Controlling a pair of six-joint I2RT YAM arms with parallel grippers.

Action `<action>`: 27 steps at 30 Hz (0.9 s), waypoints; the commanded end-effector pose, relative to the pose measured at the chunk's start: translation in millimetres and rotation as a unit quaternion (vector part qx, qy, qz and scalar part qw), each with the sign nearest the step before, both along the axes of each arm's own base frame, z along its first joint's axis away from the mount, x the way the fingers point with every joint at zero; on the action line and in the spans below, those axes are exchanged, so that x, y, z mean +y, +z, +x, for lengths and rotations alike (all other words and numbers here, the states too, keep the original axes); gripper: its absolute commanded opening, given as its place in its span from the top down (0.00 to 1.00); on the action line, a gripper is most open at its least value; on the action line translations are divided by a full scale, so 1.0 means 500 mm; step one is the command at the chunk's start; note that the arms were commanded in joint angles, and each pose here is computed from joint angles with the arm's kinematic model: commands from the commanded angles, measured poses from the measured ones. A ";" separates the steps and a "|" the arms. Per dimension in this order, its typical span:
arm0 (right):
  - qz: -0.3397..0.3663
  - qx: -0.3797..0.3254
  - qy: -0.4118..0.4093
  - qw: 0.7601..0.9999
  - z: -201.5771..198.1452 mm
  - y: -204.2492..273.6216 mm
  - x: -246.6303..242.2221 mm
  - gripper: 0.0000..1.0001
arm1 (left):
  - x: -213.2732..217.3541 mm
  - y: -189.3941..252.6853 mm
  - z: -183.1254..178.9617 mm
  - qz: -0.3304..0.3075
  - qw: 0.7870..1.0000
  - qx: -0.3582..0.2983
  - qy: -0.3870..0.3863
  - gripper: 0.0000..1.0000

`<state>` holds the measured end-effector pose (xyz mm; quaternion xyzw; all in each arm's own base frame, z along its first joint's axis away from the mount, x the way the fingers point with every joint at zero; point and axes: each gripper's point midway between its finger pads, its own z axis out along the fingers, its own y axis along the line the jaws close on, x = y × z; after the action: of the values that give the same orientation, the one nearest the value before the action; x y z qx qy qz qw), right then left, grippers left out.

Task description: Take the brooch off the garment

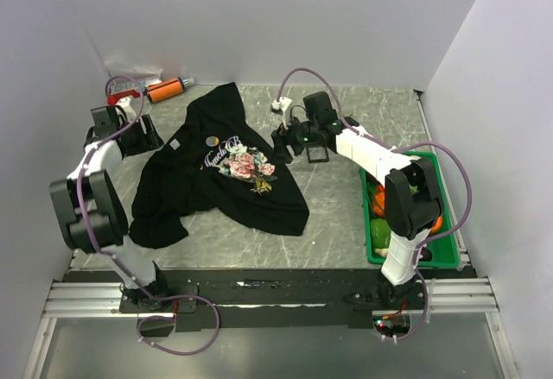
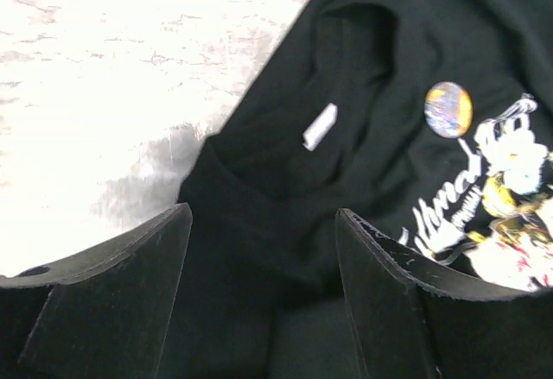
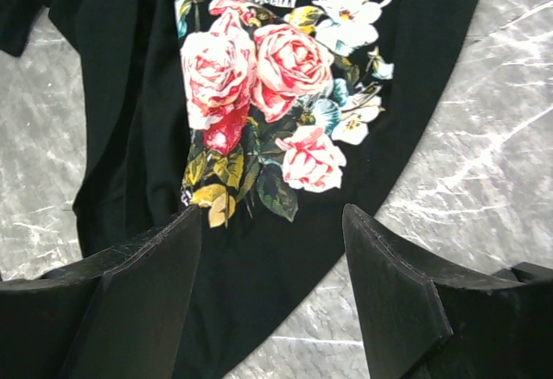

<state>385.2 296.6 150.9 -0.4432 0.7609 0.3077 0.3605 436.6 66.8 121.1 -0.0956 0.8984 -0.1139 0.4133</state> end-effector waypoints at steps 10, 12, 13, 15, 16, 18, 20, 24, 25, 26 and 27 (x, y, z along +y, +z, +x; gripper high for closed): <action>-0.147 -0.006 0.033 0.989 -0.085 -0.089 -0.114 0.20 | -0.036 -0.102 0.139 -0.003 0.996 0.056 -0.069 0.34; -0.168 0.003 0.052 0.984 -0.110 -0.114 -0.131 0.16 | -0.021 -0.138 0.117 0.001 0.993 0.109 -0.051 0.42; -0.177 0.017 0.055 0.982 -0.123 -0.135 -0.140 0.15 | -0.015 -0.148 0.107 0.002 0.991 0.122 -0.046 0.44; -0.192 0.048 0.058 0.979 -0.139 -0.158 -0.148 0.13 | -0.010 -0.169 0.067 -0.002 0.988 0.153 -0.033 0.49; -0.197 0.060 0.056 0.977 -0.131 -0.169 -0.145 0.13 | -0.002 -0.173 0.050 -0.006 0.987 0.160 -0.024 0.51; -0.201 0.072 0.056 0.975 -0.127 -0.178 -0.143 0.13 | -0.007 -0.182 -0.003 -0.019 0.983 0.181 -0.020 0.55; -0.203 0.078 0.058 0.974 -0.119 -0.187 -0.138 0.13 | -0.012 -0.183 -0.061 -0.032 0.978 0.203 -0.019 0.65; -0.234 0.122 0.065 0.962 -0.122 -0.230 -0.139 0.21 | -0.012 -0.165 -0.163 -0.039 0.973 0.225 -0.039 0.93; -0.237 0.127 0.065 0.961 -0.119 -0.228 -0.138 0.25 | -0.018 -0.174 -0.207 -0.045 0.968 0.245 -0.040 0.97; -0.239 0.129 0.067 0.960 -0.117 -0.228 -0.138 0.38 | -0.014 -0.144 -0.226 -0.039 0.971 0.233 -0.037 0.99; -0.241 0.131 0.073 0.959 -0.118 -0.235 -0.138 0.44 | -0.004 -0.136 -0.253 -0.034 0.971 0.235 -0.041 0.99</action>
<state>330.4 228.1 36.1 -0.5187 0.8182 0.1982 0.1491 370.5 64.5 26.8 -0.1124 0.9615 -0.1358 0.2110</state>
